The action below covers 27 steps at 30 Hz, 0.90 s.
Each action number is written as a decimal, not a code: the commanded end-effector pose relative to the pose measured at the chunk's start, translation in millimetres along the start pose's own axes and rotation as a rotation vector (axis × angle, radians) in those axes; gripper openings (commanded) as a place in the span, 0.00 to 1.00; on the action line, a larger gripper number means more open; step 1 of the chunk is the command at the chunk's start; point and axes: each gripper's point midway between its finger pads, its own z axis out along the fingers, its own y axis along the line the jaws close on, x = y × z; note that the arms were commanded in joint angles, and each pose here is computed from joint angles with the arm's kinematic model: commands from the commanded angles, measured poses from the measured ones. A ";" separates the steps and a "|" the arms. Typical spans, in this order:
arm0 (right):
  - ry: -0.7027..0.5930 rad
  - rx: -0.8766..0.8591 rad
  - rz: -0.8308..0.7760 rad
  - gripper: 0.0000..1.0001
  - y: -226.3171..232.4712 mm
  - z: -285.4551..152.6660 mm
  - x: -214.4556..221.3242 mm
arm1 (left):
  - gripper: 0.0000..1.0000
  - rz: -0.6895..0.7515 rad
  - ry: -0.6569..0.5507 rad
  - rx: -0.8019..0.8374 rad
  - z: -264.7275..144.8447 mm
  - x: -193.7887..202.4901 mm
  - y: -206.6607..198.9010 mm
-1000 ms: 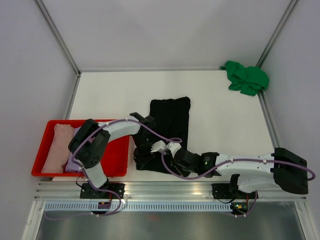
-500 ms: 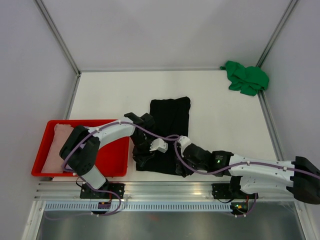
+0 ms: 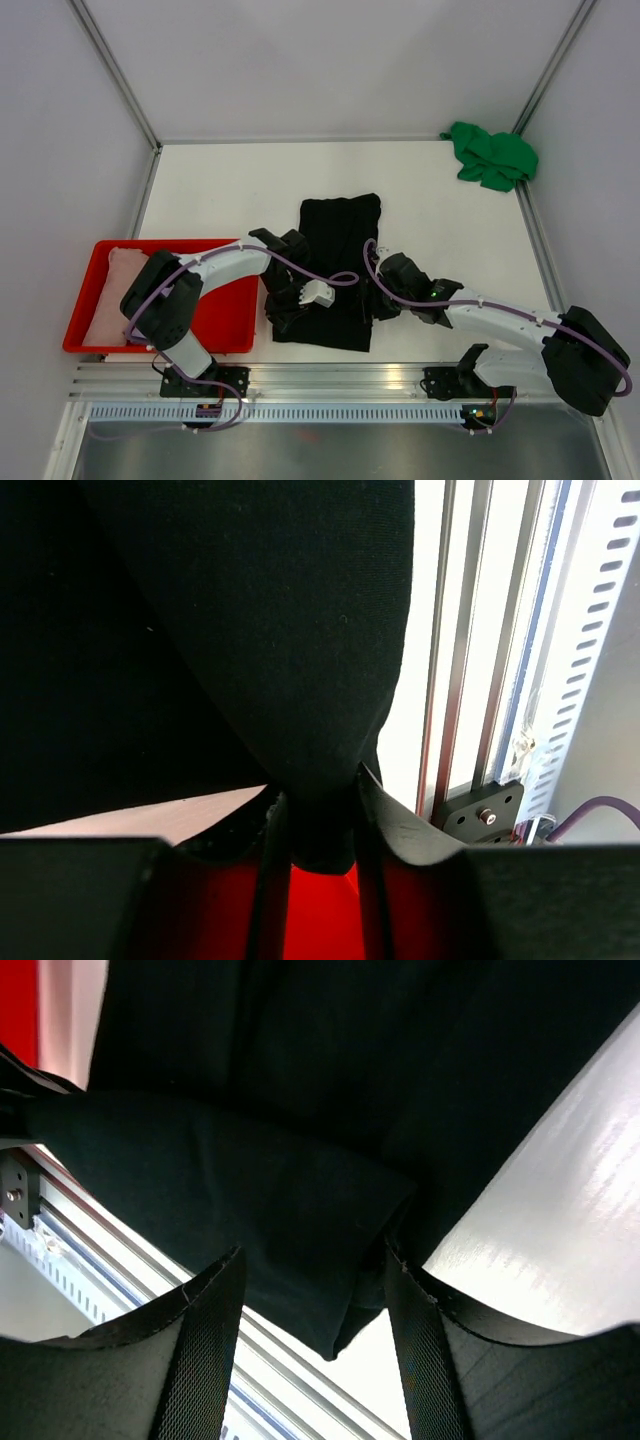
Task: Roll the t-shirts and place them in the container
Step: Roll the tshirt
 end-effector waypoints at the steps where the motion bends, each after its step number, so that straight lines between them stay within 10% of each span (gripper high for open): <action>1: 0.008 -0.056 -0.002 0.63 6.0 5.6 -0.6 | 0.32 -0.009 -0.013 -0.022 -0.9 -0.8 0.6; 6: 0.019 -0.078 0.005 0.54 5.4 2.8 7.2 | 0.22 -0.006 -0.023 -0.022 -0.3 -1.4 -0.7; 11: 0.089 -0.085 0.046 0.10 0.4 7.2 27.7 | 0.15 -0.019 -0.023 -0.017 0.4 -2.9 0.5; 14: 0.128 -0.116 0.042 0.00 4.6 3.9 35.4 | 0.08 -0.019 -0.026 -0.022 -1.2 -5.2 1.0; 27: 0.470 -0.201 0.139 0.00 1.0 -21.9 116.3 | 0.02 -0.023 -0.025 0.001 -6.7 -7.5 -5.0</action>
